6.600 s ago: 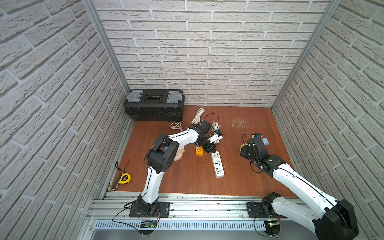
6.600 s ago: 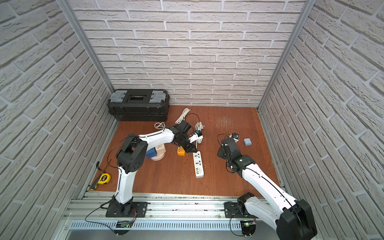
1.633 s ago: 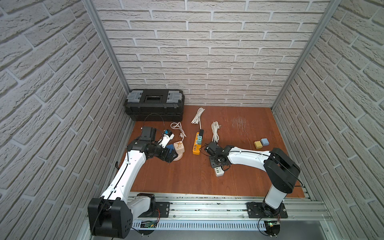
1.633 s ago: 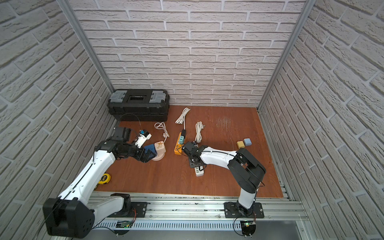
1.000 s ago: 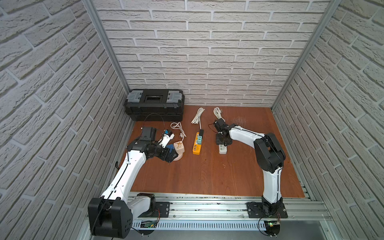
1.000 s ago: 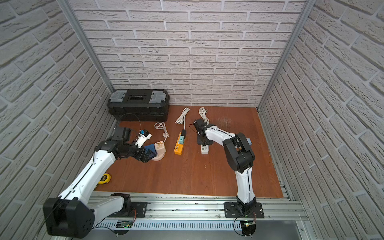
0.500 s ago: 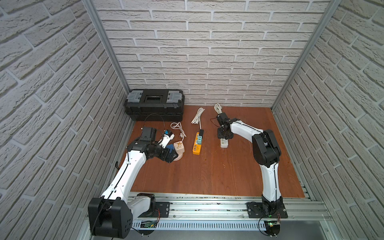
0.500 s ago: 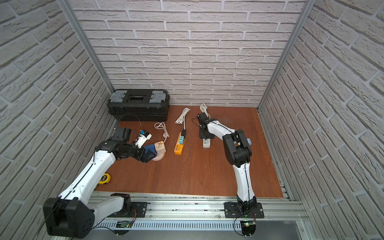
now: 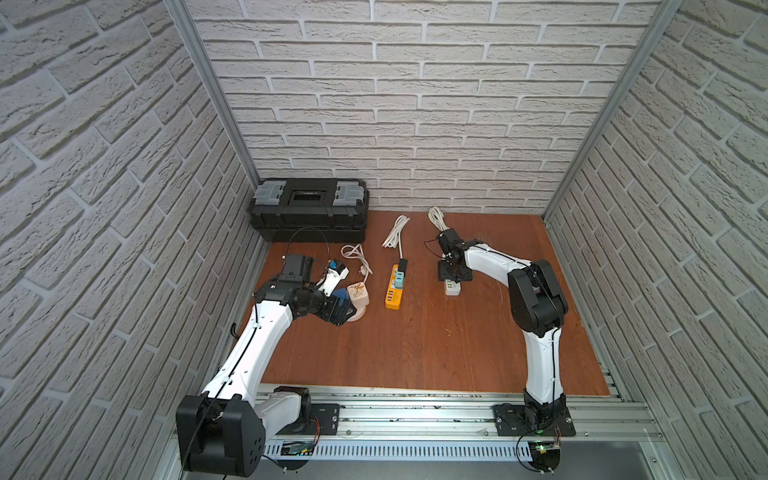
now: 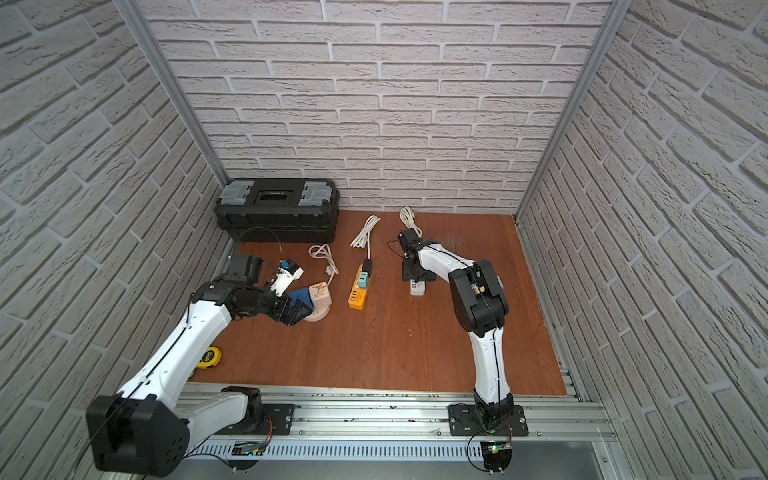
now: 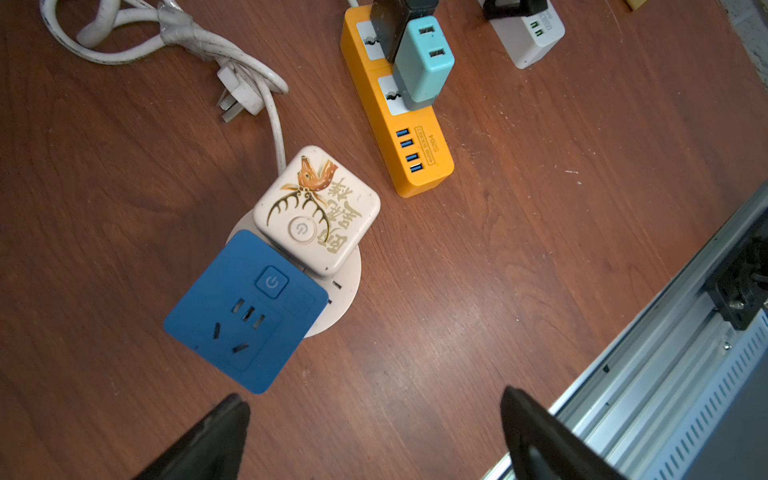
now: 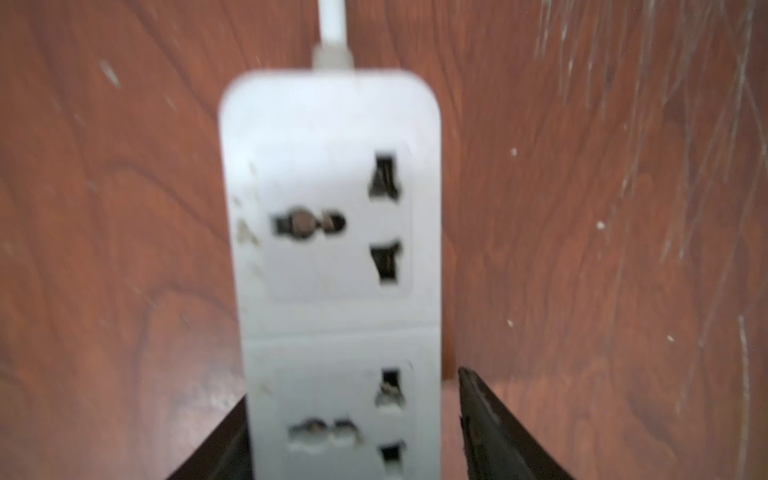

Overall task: Pull the plug off the socket
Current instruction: Move the socket to the center of the board.

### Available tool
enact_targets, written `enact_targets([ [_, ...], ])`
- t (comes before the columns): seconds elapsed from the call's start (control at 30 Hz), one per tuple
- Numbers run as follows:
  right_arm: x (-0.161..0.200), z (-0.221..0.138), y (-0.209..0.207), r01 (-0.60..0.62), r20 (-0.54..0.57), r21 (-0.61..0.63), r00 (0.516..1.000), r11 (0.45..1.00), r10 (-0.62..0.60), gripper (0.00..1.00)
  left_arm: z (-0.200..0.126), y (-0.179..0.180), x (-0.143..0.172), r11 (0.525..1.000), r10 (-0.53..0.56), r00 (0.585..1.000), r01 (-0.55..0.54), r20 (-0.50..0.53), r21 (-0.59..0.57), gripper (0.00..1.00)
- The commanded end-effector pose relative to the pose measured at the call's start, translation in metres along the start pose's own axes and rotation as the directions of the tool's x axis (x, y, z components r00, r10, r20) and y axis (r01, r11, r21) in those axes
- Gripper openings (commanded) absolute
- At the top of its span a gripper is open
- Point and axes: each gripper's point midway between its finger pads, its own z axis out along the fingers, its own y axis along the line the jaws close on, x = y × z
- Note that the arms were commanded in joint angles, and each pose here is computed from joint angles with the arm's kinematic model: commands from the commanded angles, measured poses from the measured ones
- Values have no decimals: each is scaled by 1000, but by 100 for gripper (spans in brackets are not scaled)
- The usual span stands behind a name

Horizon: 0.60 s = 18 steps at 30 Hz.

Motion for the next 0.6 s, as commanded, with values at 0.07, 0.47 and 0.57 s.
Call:
enact_targets([
  [0.07,-11,-78,0,5,130,-51,991,999,1,84,-2,0,-3,1000,-5,1000,5,25,5,98],
  [0.47,55,-137,89,122,205,-217,976,969,-78,85,-20,38,-4,985,-152,984,158,90,-62,98],
  [0.57,68,-140,120,154,219,-249,971,956,-100,85,-22,41,-3,984,-159,982,166,97,-69,98],
])
